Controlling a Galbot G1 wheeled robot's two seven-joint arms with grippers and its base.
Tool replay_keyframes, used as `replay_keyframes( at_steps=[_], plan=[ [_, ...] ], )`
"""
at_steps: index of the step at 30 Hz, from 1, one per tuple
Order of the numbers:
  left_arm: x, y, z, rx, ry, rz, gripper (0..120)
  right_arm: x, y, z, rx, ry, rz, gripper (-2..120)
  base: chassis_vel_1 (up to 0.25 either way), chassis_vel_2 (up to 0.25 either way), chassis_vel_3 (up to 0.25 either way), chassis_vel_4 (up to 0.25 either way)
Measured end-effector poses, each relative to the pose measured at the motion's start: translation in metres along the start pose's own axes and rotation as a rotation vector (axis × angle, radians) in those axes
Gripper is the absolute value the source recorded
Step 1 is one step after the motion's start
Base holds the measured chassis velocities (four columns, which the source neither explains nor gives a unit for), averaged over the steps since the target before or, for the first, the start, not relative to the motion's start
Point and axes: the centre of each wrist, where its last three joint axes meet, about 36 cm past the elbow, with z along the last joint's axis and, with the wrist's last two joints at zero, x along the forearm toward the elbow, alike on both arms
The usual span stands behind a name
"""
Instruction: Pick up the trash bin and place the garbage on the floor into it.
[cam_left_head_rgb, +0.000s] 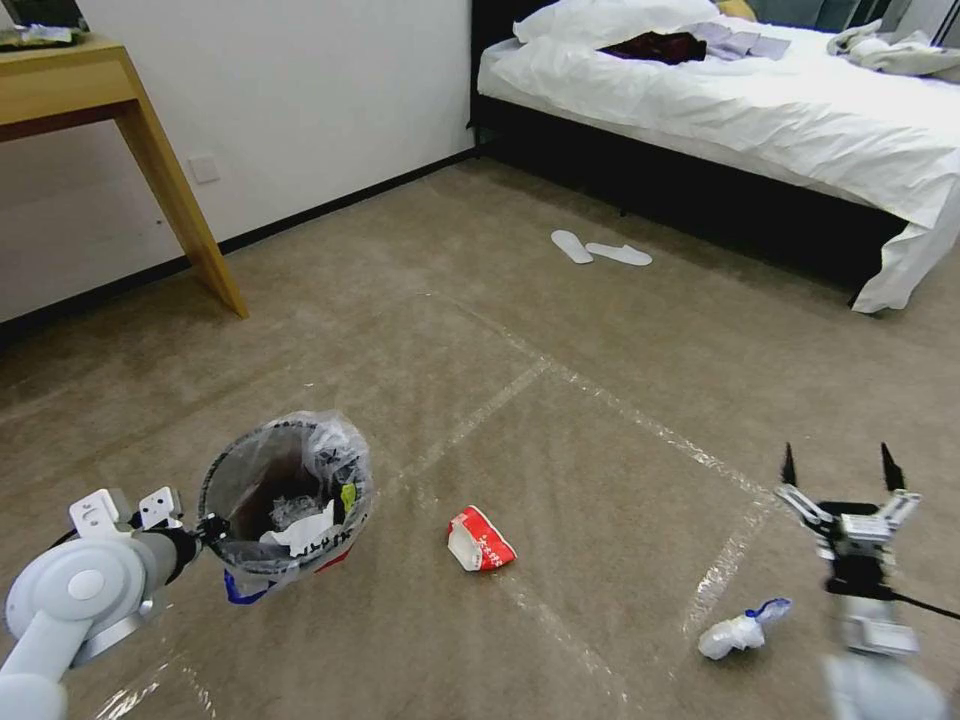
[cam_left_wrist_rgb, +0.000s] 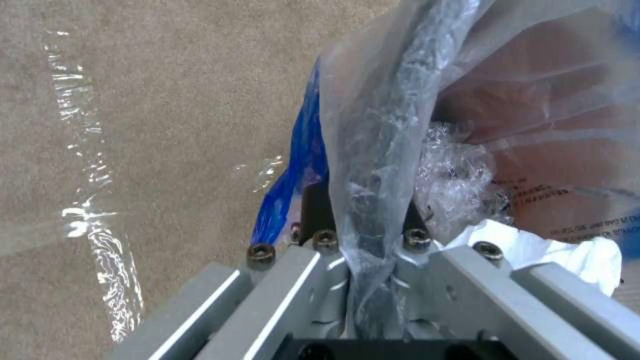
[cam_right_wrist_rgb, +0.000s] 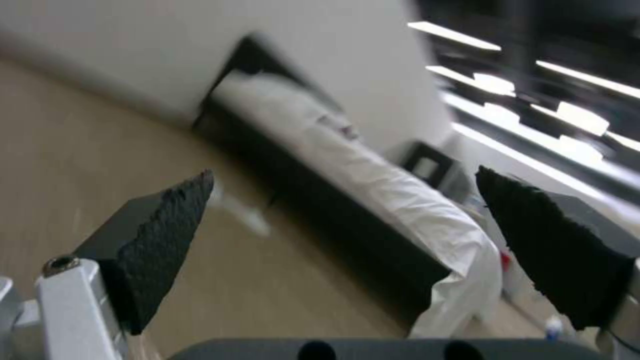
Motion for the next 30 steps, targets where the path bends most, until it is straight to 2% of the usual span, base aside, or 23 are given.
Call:
replay_keyframes(
  at_steps=[1,2,3,4,6,7,9,11,12,13,16,22,24,25,26,28,30],
  plan=[
    [0.000,0.000,0.000,0.000,0.000,0.000,1,0.000,0.000,0.000,0.000,0.000,0.000,100,0.000,0.000,0.000,0.000],
    [0.000,0.001,0.000,0.000,0.000,0.001,1,0.000,-0.070,0.012,0.133,0.029,-0.135,100,0.000,0.000,0.000,0.000],
    [-0.001,0.001,0.000,0.000,0.000,0.003,1,-0.002,-0.106,0.014,0.187,0.052,-0.207,100,0.000,0.000,0.000,0.000],
    [-0.001,0.001,0.000,0.000,0.000,0.003,1,-0.002,-0.106,0.014,0.187,0.052,-0.207,100,0.000,0.000,0.000,0.000],
    [-0.001,0.001,-0.001,0.001,-0.001,0.005,1,0.000,-0.143,0.018,0.191,0.084,-0.319,100,0.000,0.000,0.000,0.000],
    [-0.001,0.001,-0.001,0.001,-0.001,0.005,1,0.000,-0.143,0.018,0.191,0.084,-0.319,100,0.000,0.000,0.000,0.000],
    [0.000,0.001,-0.001,-0.002,-0.002,0.004,1,-0.002,-0.173,0.024,0.158,0.113,-0.476,100,0.000,0.000,0.000,0.000],
    [0.000,0.001,-0.001,-0.003,-0.002,0.005,1,-0.003,-0.182,0.026,0.153,0.125,-0.529,100,0.000,0.000,0.000,0.000],
    [0.001,0.000,-0.001,-0.004,-0.002,0.007,1,-0.007,-0.198,0.031,0.136,0.151,-0.644,100,0.000,0.000,0.000,0.000],
    [0.001,0.000,-0.001,-0.004,-0.002,0.007,1,-0.007,-0.198,0.031,0.136,0.151,-0.644,100,0.000,0.000,0.000,0.000],
    [0.001,0.001,0.001,-0.004,0.002,0.006,1,-0.019,-0.228,0.045,0.106,0.220,-0.854,100,0.000,0.000,0.000,0.000],
    [-0.001,0.000,0.001,-0.010,0.004,0.004,1,-0.019,-0.252,0.060,0.064,0.318,-0.991,100,0.000,0.000,0.000,0.000],
    [-0.001,-0.001,0.001,-0.012,0.004,0.005,1,-0.018,-0.252,0.060,0.065,0.321,-0.994,100,0.000,0.000,0.000,0.000],
    [-0.005,-0.006,-0.003,-0.023,0.007,0.016,1,-0.016,-0.267,0.061,0.101,0.421,-1.114,100,0.000,0.000,0.000,0.000],
    [-0.005,-0.006,-0.003,-0.023,0.007,0.016,1,-0.016,-0.267,0.061,0.101,0.421,-1.114,100,0.000,0.000,0.000,0.000],
    [-0.008,-0.006,-0.004,-0.027,0.012,0.016,1,-0.019,-0.264,0.071,0.124,0.526,-1.248,100,0.000,0.000,0.000,0.000],
    [-0.009,-0.005,-0.003,-0.026,0.013,0.015,1,-0.023,-0.258,0.076,0.123,0.533,-1.271,100,0.000,0.000,0.000,0.000]
  ],
)
